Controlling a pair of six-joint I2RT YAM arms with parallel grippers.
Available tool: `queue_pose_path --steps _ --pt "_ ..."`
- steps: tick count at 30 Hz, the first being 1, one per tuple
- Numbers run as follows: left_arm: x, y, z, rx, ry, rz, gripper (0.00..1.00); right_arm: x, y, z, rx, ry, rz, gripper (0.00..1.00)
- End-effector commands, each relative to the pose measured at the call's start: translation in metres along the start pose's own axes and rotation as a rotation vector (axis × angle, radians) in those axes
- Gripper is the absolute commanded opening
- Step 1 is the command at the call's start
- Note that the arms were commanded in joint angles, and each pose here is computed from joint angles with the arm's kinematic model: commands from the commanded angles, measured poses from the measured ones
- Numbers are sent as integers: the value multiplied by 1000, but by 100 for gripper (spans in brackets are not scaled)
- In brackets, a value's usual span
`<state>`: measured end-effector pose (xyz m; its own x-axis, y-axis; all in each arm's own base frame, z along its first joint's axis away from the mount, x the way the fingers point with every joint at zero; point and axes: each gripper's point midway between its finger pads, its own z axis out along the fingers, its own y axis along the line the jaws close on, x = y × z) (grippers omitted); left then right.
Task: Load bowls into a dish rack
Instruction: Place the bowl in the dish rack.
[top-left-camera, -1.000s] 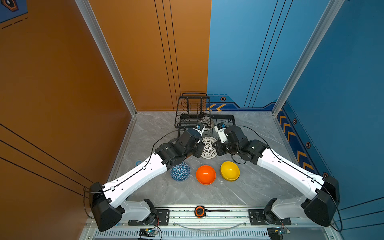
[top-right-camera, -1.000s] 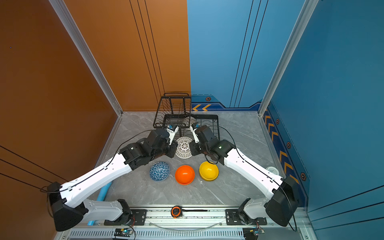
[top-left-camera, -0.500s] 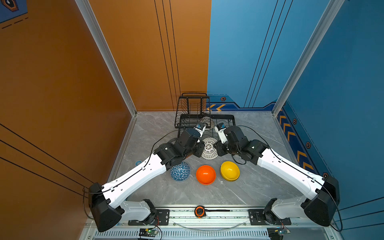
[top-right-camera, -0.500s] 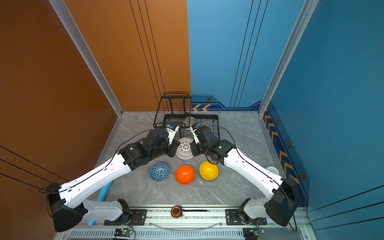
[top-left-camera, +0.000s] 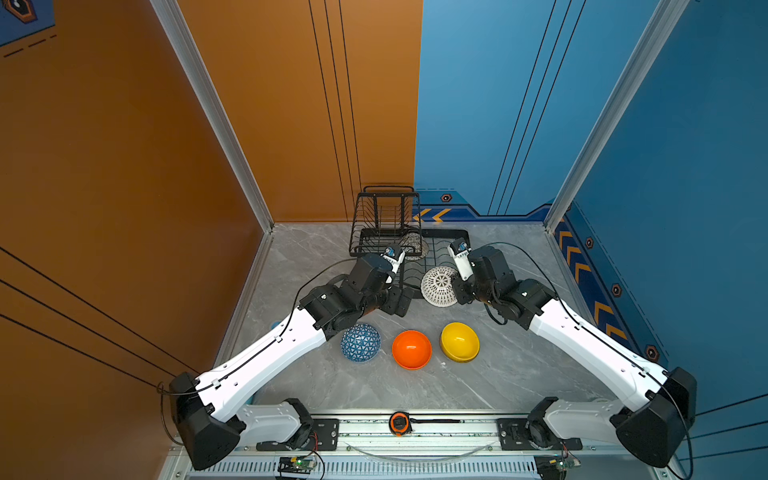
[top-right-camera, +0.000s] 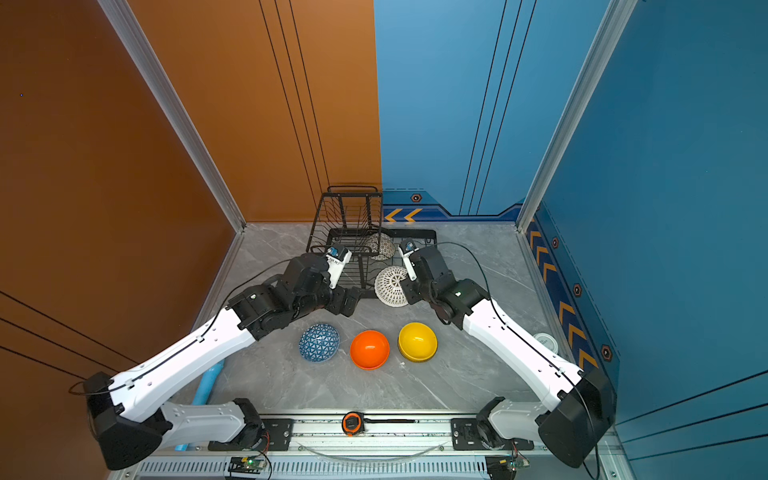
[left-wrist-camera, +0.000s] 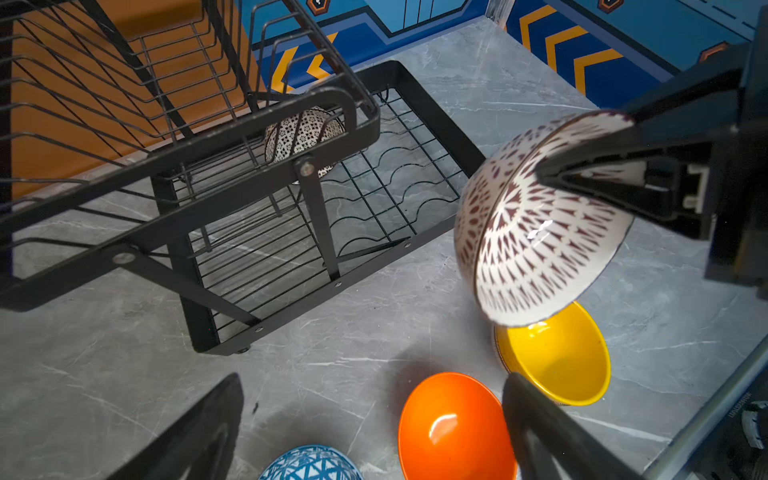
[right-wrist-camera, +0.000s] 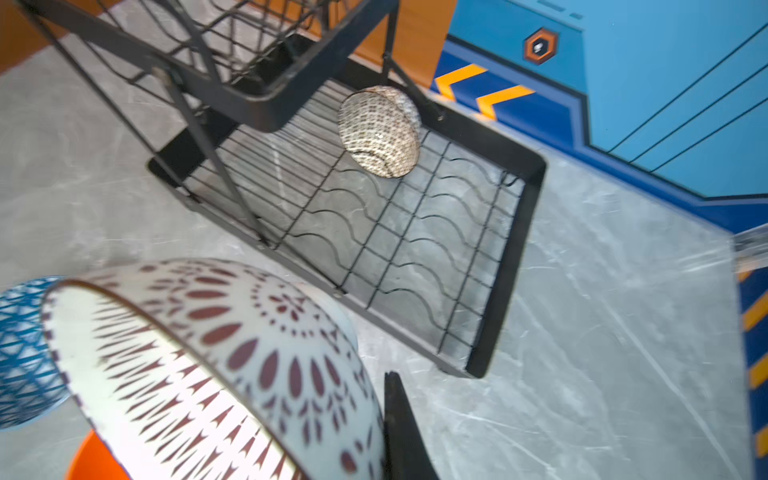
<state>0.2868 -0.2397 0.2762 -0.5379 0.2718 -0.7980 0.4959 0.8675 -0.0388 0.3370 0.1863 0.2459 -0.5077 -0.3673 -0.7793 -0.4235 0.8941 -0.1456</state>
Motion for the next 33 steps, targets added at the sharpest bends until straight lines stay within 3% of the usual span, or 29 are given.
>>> queue_pose_path --steps 1,8,17,26,33 --pt "4 8 -8 -1 20 5 98 -34 -45 -10 175 -155 -79 0" --pt "5 15 -6 -3 36 -7 98 -68 -97 11 378 -347 -216 0" --pt "8 19 -5 5 58 -12 98 -115 -127 73 559 -502 -418 0" --pt "15 27 -9 -1 78 -29 98 -142 -147 136 647 -553 -530 0" --pt "23 37 -9 -11 99 -48 98 -132 -149 180 622 -539 -595 0"
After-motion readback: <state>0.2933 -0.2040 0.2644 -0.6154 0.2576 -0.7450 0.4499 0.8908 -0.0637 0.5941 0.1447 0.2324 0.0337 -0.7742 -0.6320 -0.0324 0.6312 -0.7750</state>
